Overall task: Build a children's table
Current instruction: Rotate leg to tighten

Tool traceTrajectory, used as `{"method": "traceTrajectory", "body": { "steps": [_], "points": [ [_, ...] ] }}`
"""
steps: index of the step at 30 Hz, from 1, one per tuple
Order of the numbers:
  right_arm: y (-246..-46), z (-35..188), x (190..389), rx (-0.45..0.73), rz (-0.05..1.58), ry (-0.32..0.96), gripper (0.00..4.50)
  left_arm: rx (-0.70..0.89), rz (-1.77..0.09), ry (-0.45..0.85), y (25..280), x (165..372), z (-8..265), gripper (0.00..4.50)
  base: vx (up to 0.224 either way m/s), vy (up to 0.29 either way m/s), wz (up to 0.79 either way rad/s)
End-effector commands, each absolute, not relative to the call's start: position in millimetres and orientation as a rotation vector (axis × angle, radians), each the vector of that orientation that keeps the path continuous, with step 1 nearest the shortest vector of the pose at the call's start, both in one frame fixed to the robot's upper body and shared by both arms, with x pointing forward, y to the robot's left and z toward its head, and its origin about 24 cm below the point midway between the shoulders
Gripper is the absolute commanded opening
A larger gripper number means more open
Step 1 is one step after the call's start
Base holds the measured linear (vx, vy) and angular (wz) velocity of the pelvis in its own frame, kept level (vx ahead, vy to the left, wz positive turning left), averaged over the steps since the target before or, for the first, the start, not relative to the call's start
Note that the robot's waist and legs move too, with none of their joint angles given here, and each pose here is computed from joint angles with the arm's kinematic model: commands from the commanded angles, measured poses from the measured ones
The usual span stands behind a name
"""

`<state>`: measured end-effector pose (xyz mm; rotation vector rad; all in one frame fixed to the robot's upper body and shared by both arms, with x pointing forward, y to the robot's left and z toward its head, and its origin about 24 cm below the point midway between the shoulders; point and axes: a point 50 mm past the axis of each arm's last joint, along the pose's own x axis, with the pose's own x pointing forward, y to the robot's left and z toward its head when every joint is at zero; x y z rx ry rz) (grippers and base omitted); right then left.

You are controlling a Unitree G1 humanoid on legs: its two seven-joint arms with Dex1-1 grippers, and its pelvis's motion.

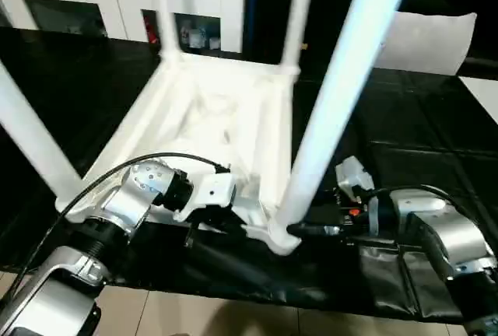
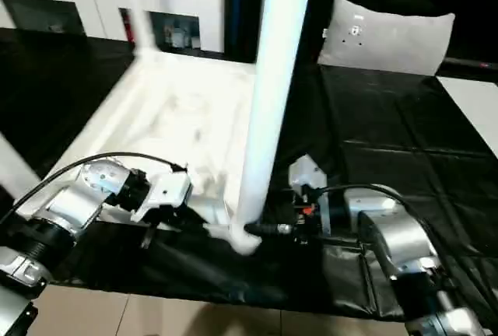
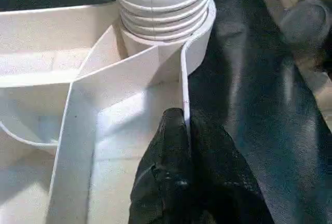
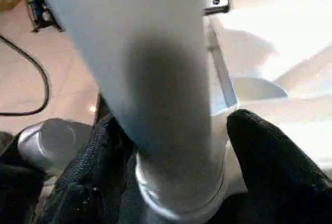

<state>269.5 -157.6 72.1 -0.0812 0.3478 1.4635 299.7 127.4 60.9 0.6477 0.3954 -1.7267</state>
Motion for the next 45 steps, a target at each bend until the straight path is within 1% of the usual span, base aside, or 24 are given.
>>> {"method": "traceTrajectory", "body": {
  "steps": [1, 2, 4, 8, 10, 13, 14, 16, 17, 18, 20, 22, 23, 24, 27, 30, 32, 33, 35, 39, 40, 42, 43, 45],
  "points": [
    [-156.9, 75.9, 271.5, -0.086, 1.487, 0.344, 2.74, 0.71, -1.819, 0.4, 116.6, 296.8, 61.3, 0.0, 0.0, 0.0, 0.0],
    [-156.8, 75.9, 271.5, -0.085, 1.489, 0.344, 2.74, 0.709, -1.82, 0.399, 116.5, 296.9, 61.4, 0.0, 0.0, 0.0, 0.0],
    [-156.2, 76.0, 271.1, -0.073, 1.505, 0.35, 2.39, 0.715, -1.819, 0.398, 116.6, 297.8, 62.0, 0.0, 0.0, 0.0, 0.0],
    [-155.9, 76.0, 270.0, -0.059, 1.525, 0.36, 2.07, 0.717, -1.818, 0.401, 117.6, 298.7, 62.3, 0.0, 0.0, 0.0, 0.0],
    [-155.5, 76.4, 268.8, -0.029, 1.524, 0.366, 2.02, 0.693, -1.803, 0.407, 118.5, 299.7, 62.7, 0.0, 0.0, 0.0, 0.0],
    [-150.4, 77.4, 266.2, 0.068, 1.478, 0.372, 1.99, 0.628, -1.761, 0.409, 117.3, 301.3, 64.1, 0.0, 0.0, 0.0, 0.0],
    [-150.4, 77.4, 266.2, 0.068, 1.478, 0.372, 1.99, 0.628, -1.761, 0.409, 117.3, 301.3, 64.1, 0.0, 0.0, 0.0, 0.0],
    [-140.9, 74.9, 264.6, 0.112, 1.395, 0.372, 1.99, 0.546, -1.645, 0.433, 112.4, 305.2, 64.1, 0.0, 0.0, 0.0, 0.0],
    [-139.8, 74.1, 265.1, 0.108, 1.379, 0.37, 1.99, 0.537, -1.633, 0.434, 111.6, 305.6, 64.1, 0.0, 0.0, 0.0, 0.0],
    [-133.8, 69.5, 268.8, 0.09, 1.287, 0.362, 1.99, 0.494, -1.575, 0.43, 106.7, 308.2, 65.0, 0.0, 0.0, 0.0, 0.0],
    [-129.9, 66.0, 271.7, 0.078, 1.217, 0.362, 1.99, 0.463, -1.539, 0.424, 102.7, 310.0, 65.9, 0.0, 0.0, 0.0, 0.0],
    [-122.3, 60.8, 280.6, 0.09, 1.05, 0.357, 1.98, 0.449, -1.459, 0.428, 94.2, 314.3, 65.9, 0.0, 0.0, 0.0, 0.0],
    [-113.0, 59.0, 289.2, 0.132, 0.889, 0.348, 1.98, 0.388, -1.375, 0.427, 81.5, 318.9, 67.2, 0.0, 0.0, 0.0, 0.0],
    [-113.0, 59.0, 289.2, 0.132, 0.889, 0.348, 1.98, 0.388, -1.375, 0.427, 81.5, 318.9, 67.2, 0.0, 0.0, 0.0, 0.0],
    [-100.4, 57.8, 299.3, 0.166, 0.653, 0.353, 1.98, 0.318, -1.246, 0.411, 61.7, 326.1, 72.0, 0.0, 0.0, 0.0, 0.0],
    [-95.7, 60.2, 306.5, 0.144, 0.5, 0.323, 1.97, 0.302, -1.17, 0.398, 51.4, 329.1, 75.1, 0.0, 0.0, 0.0, 0.0],
    [-91.9, 64.3, 308.2, 0.155, 0.471, 0.289, 1.97, 0.295, -1.139, 0.379, 45.7, 330.3, 77.0, 0.0, 0.0, 0.0, 0.0],
    [-90.4, 65.7, 308.1, 0.162, 0.467, 0.28, 2.31, 0.288, -1.133, 0.376, 43.9, 330.2, 77.6, 0.0, 0.0, 0.0, 0.0],
    [-89.1, 68.4, 307.9, 0.17, 0.457, 0.261, 2.64, 0.292, -1.124, 0.369, 42.0, 329.9, 78.5, 0.0, 0.0, 0.0, 0.0],
    [-95.0, 71.5, 306.9, 0.16, 0.439, 0.222, 2.84, 0.327, -1.119, 0.363, 47.0, 328.7, 77.5, 0.0, 0.0, 0.0, 0.0],
    [-96.8, 71.7, 306.5, 0.158, 0.442, 0.219, 3.02, 0.327, -1.113, 0.364, 49.0, 328.9, 77.3, 0.0, 0.0, 0.0, 0.0],
    [-100.8, 72.3, 305.7, 0.168, 0.448, 0.218, 3.09, 0.332, -1.105, 0.367, 53.4, 329.3, 77.1, 0.0, 0.0, 0.0, 0.0],
    [-106.2, 74.1, 304.4, 0.173, 0.46, 0.21, 3.29, 0.345, -1.106, 0.367, 59.3, 328.8, 76.7, 0.0, 0.0, 0.0, 0.0],
    [-108.5, 75.1, 303.6, 0.167, 0.472, 0.205, 3.39, 0.353, -1.115, 0.364, 61.9, 327.9, 76.4, 0.0, 0.0, 0.0, 0.0]
  ]
}}
